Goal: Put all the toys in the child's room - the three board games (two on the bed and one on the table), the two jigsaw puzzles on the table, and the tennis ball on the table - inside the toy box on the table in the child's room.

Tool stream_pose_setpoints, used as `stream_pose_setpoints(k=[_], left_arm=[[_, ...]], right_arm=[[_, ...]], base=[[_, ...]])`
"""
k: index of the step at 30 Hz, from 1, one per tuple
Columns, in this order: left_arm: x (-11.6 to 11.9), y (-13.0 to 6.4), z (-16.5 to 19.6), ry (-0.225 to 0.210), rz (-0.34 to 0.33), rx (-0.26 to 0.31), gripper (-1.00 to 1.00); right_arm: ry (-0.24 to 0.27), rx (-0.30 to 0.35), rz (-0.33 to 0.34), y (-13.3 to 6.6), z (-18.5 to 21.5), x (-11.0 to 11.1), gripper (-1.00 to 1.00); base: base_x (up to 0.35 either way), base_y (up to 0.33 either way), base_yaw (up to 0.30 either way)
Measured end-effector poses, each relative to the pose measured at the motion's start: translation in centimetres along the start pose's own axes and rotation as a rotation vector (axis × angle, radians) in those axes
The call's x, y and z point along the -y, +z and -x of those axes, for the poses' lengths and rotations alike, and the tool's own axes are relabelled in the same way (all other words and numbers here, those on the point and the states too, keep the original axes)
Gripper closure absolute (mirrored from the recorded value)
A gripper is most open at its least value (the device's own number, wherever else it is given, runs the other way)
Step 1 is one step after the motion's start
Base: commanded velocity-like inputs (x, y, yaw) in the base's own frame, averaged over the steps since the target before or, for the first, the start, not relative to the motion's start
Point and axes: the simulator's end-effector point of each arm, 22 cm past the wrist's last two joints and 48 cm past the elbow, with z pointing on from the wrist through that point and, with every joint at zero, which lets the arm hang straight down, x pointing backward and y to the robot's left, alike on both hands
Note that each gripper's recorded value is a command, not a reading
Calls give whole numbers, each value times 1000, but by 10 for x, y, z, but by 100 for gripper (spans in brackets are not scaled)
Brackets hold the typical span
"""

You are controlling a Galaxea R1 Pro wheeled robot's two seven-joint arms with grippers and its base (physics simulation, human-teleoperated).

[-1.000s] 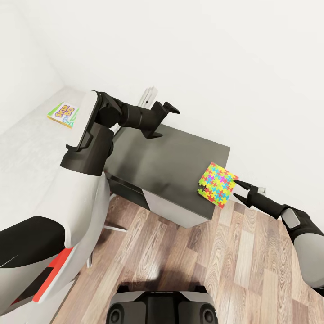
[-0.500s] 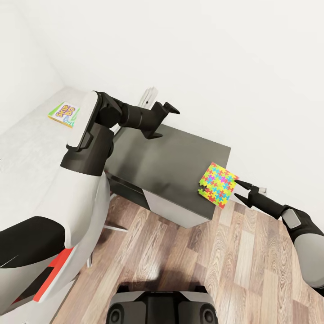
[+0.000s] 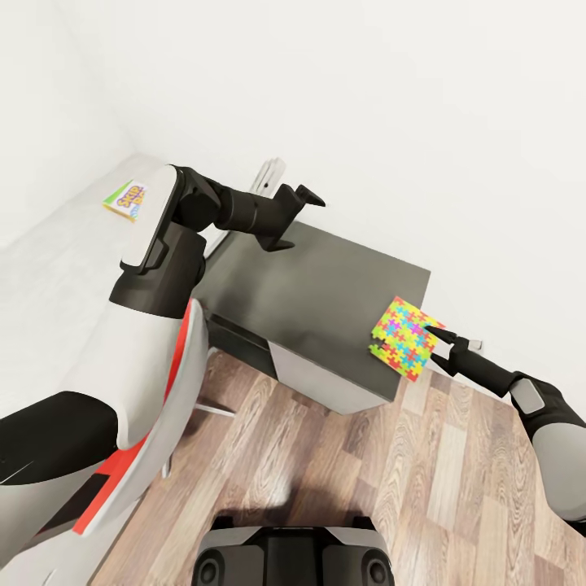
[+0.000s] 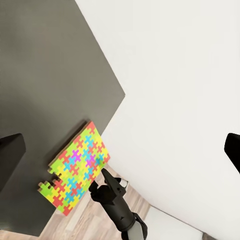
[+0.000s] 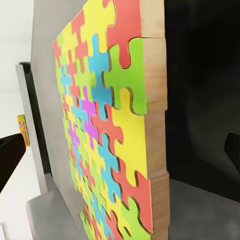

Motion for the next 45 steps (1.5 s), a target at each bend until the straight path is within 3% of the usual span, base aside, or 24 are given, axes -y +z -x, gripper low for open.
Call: stream_pose_setpoints(k=[29, 45], left_arm=[[0, 0, 0, 0, 0, 0, -100], [1, -1, 0, 1, 0, 1, -100]], right_arm=[[2, 1, -1, 0, 0, 1, -100], [1, 1, -1, -1, 0, 0, -100]], base=[[0, 0, 14], [0, 0, 99]])
